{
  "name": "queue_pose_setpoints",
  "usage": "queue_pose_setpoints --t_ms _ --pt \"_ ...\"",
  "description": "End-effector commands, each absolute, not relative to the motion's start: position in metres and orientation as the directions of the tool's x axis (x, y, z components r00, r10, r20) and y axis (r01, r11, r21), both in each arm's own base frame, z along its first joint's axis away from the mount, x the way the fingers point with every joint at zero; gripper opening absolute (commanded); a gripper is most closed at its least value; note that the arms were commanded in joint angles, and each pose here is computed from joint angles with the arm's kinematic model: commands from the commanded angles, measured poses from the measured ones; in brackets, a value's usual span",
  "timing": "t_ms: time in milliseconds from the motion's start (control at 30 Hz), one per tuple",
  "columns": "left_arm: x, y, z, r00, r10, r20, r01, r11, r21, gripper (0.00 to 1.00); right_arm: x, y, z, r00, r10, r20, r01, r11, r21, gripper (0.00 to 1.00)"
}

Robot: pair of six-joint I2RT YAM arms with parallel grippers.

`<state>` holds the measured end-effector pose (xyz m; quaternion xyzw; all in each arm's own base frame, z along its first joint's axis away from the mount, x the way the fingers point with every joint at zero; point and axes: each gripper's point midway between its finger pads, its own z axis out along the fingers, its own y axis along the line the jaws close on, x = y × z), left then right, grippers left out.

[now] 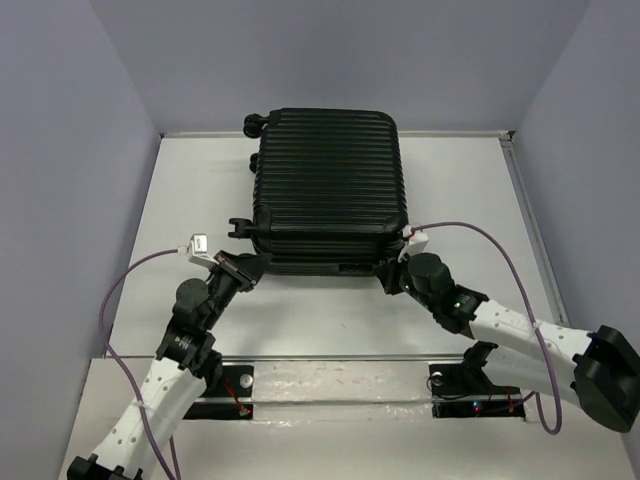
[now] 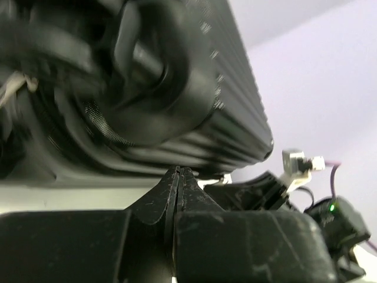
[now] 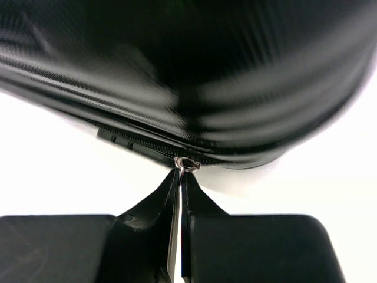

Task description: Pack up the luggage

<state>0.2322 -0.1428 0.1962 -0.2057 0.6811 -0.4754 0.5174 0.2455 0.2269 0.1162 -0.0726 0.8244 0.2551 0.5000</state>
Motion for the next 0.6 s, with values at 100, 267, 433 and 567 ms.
queue_pose_setpoints --t_ms 100,267,433,567 --pt "0.215 -0.168 0.218 -0.47 -0.699 -0.539 0.332 0.426 -0.842 0.06 0.2 0.281 0.157 -0.564 0.054 -0.824 -0.638 0.605 0.476 0.07" --pt "0.214 -0.183 0.217 -0.49 -0.575 -0.655 0.41 0.511 -0.755 0.06 0.217 0.257 0.153 -0.536 0.132 -0.834 -0.535 0.711 0.457 0.07" --pt "0.207 -0.218 0.212 -0.541 -0.458 -0.705 0.461 0.54 -0.704 0.12 0.231 0.249 0.161 -0.51 0.129 -0.851 -0.499 0.761 0.415 0.07" --pt "0.21 -0.259 0.234 -0.544 -0.41 -0.732 0.514 0.527 -0.677 0.52 0.229 0.251 0.154 -0.533 0.137 -0.835 -0.491 0.754 0.437 0.07"
